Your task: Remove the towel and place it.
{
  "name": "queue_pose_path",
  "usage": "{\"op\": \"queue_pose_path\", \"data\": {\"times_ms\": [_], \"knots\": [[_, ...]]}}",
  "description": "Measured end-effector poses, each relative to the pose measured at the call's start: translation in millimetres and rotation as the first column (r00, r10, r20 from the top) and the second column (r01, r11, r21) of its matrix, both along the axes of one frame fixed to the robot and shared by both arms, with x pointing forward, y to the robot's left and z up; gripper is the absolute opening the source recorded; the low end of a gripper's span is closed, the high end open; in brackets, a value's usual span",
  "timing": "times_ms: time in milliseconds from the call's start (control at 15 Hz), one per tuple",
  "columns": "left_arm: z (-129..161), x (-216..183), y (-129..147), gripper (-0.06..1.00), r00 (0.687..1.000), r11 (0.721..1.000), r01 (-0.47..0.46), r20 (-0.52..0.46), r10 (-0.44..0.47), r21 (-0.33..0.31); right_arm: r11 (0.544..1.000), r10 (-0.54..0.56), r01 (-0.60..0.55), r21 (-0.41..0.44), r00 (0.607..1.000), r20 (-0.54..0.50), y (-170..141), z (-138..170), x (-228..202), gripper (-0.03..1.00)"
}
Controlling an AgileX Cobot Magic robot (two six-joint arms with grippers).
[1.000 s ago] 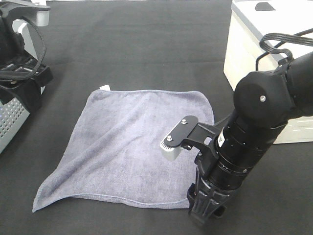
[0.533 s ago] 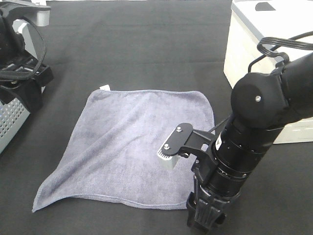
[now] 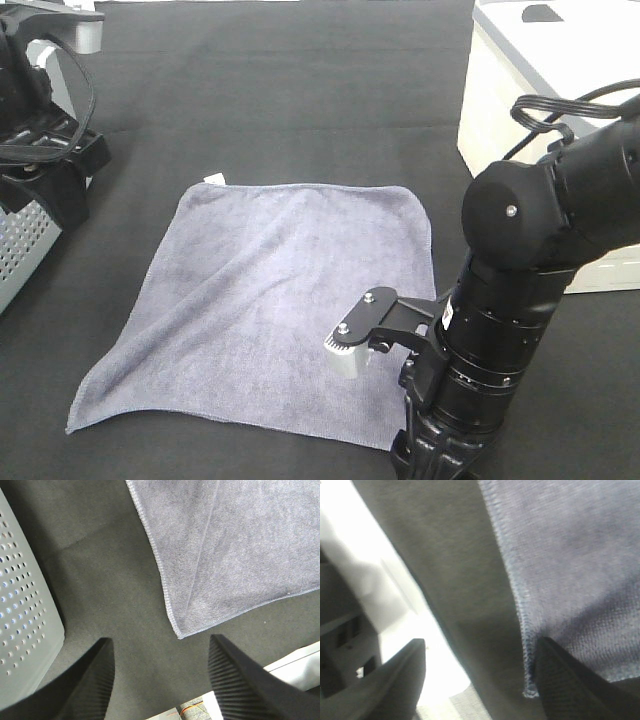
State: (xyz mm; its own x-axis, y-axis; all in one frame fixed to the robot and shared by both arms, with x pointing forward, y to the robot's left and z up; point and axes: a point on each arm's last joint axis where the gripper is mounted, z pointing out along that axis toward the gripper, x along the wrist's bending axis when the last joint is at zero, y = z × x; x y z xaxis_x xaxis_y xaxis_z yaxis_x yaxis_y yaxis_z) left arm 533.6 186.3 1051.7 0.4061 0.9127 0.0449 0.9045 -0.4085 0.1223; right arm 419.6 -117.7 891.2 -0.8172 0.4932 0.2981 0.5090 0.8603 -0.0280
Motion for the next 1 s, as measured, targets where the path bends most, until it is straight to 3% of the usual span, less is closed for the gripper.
{"op": "queue_pose_path", "data": {"times_ms": [267,467,733,1000], "knots": [[0,0,0,0.54,1.000,1.000,0.000,0.000,0.000,0.000,1.000,-0.001,0.001,0.017,0.999,-0.036,1,1,-3,0.62],[0,0,-1,0.54,1.000,1.000,-0.003,-0.005,0.003,-0.012,0.996,-0.047,0.040,0.081,0.995,0.088,7,2,8,0.62],[0,-1,-1,0.54,1.000,1.000,-0.004,-0.007,0.004,-0.016,0.994,-0.048,0.036,0.101,0.992,0.118,8,6,10,0.62],[0,-1,-2,0.54,1.000,1.000,-0.005,-0.007,0.004,-0.018,0.981,-0.069,0.025,0.194,0.973,0.221,6,47,7,0.62]]}}
